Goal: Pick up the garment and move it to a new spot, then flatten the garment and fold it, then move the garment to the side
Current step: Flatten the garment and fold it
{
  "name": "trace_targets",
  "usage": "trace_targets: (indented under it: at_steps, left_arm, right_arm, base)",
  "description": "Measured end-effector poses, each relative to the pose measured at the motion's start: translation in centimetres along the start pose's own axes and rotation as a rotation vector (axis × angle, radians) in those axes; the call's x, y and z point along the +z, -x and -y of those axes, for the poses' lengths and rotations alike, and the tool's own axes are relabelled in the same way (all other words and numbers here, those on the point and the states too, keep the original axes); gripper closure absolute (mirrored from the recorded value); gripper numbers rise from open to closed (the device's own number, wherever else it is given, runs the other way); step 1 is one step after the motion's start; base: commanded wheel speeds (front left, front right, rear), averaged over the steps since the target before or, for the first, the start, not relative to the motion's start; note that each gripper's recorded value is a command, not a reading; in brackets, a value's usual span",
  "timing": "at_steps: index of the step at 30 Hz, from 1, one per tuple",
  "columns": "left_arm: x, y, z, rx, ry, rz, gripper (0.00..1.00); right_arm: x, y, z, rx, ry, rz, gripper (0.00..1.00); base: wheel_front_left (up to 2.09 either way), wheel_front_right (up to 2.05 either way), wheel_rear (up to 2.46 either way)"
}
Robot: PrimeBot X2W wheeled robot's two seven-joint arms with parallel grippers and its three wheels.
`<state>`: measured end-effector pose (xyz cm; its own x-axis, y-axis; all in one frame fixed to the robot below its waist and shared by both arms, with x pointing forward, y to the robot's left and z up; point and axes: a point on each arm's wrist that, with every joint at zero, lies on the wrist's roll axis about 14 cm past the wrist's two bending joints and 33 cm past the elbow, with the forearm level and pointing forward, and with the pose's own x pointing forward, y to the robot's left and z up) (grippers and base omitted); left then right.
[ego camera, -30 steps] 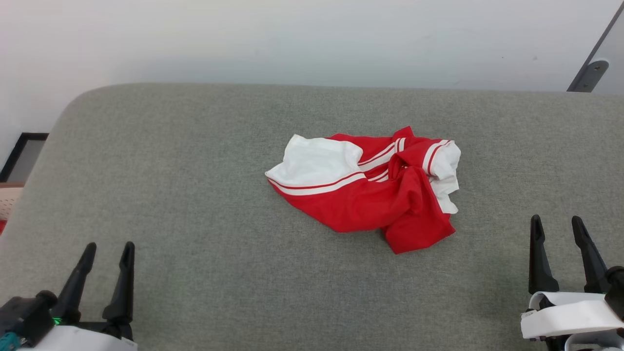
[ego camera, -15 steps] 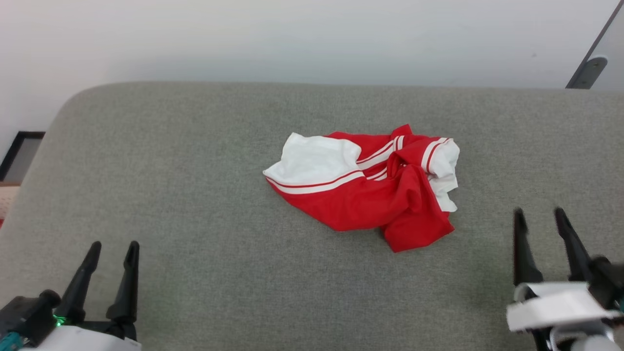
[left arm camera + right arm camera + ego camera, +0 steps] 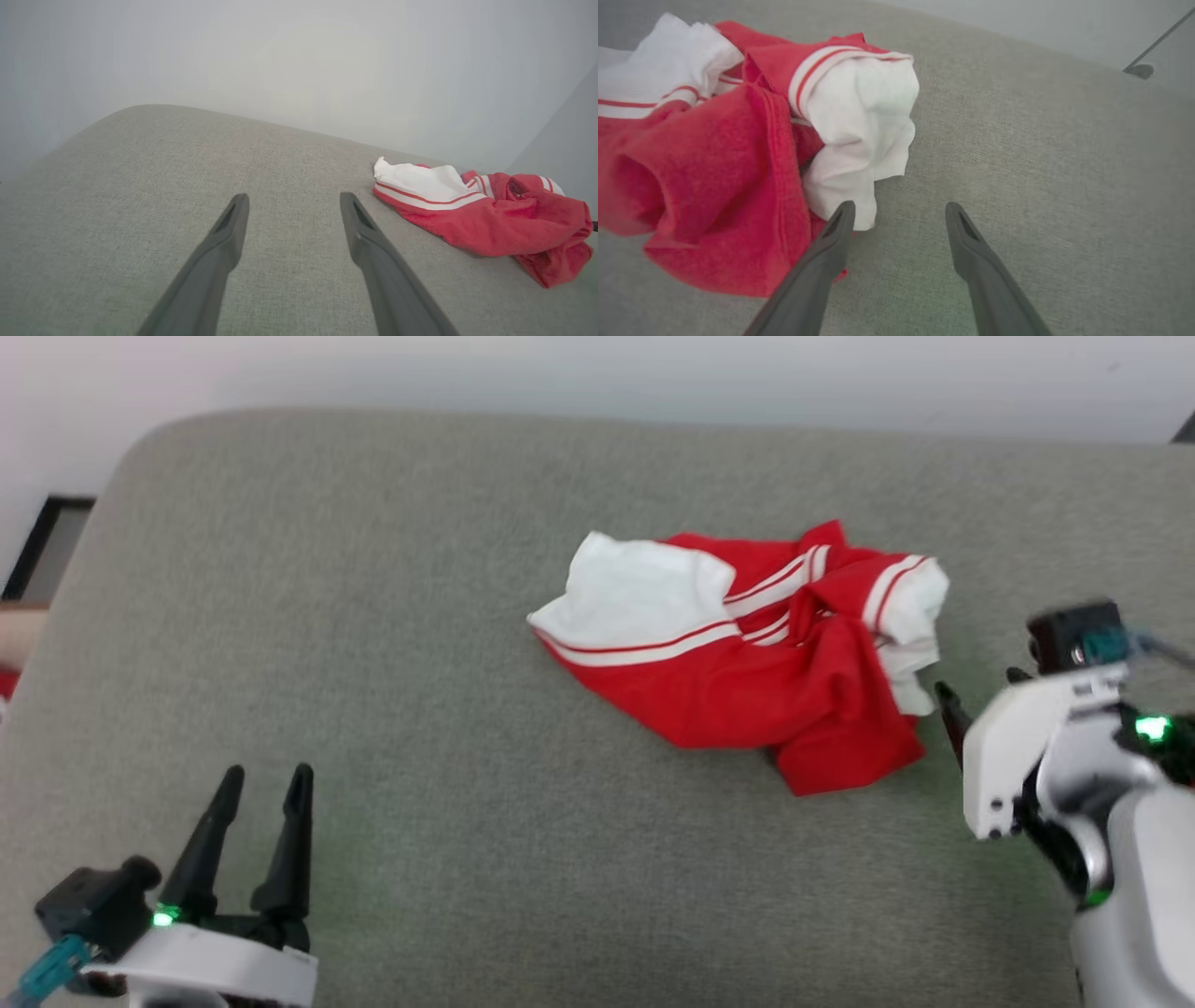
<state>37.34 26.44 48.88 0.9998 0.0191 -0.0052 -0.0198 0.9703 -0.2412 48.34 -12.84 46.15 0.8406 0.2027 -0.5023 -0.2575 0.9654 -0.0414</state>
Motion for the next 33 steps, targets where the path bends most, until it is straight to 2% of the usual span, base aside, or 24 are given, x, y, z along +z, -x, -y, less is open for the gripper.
trace_targets:
  at_steps: [2,5,9,15,22,23,24,25,26,30,33]
  left_arm:
    - [-0.6,-0.3,-0.2,0.01,0.009,-0.015,0.0]
    - [-1.3,-0.8,-0.2,0.018,0.024,-0.031,0.0]
    - [-2.2,-1.4,-0.4,0.027,0.035,-0.054,0.0]
    - [-3.0,-2.1,-0.9,0.043,0.043,-0.075,0.0]
    - [-4.1,-2.8,-1.3,0.058,0.051,-0.103,0.0]
    - [-4.3,-2.8,-1.4,0.061,0.051,-0.108,0.0]
    - [-4.5,-2.8,-1.5,0.065,0.051,-0.112,0.0]
    - [-4.6,-2.8,-1.6,0.068,0.051,-0.116,0.0]
    - [-4.7,-2.8,-1.6,0.07,0.052,-0.117,0.0]
    - [-4.6,-3.0,-1.7,0.07,0.055,-0.114,0.0]
    - [-4.5,-3.2,-1.5,0.062,0.059,-0.109,0.0]
  right_arm:
    - [-0.6,-0.9,-0.3,0.026,0.009,-0.115,0.0]
    - [0.1,-2.0,-0.5,0.05,0.026,-0.196,0.0]
    - [-0.8,-3.4,-0.9,0.078,0.012,-0.307,0.0]
    - [-1.6,-5.5,-0.4,0.051,-0.006,-0.365,0.0]
    - [-2.8,-7.8,-1.4,0.061,-0.016,-0.408,0.0]
    - [-2.8,-8.0,-1.5,0.064,-0.016,-0.409,0.33]
    - [-2.8,-8.2,-1.6,0.066,-0.016,-0.406,0.57]
    - [-2.9,-8.3,-1.7,0.067,-0.016,-0.408,0.69]
    - [-2.9,-8.4,-1.7,0.068,-0.015,-0.408,1.0]
    - [-2.6,-8.2,-1.2,0.057,-0.016,-0.385,1.0]
    - [-2.7,-7.3,0.7,0.015,-0.03,-0.374,1.0]
  base:
    - [0.0,0.0,0.0]
    - [0.0,0.0,0.0]
    - [0.0,0.0,0.0]
    - [0.0,0.0,0.0]
    - [0.0,0.0,0.0]
    - [0.0,0.0,0.0]
    - [0.0,0.0,0.0]
    - [0.0,0.0,0.0]
    - [0.0,0.0,0.0]
    - [0.0,0.0,0.0]
    - [0.0,0.0,0.0]
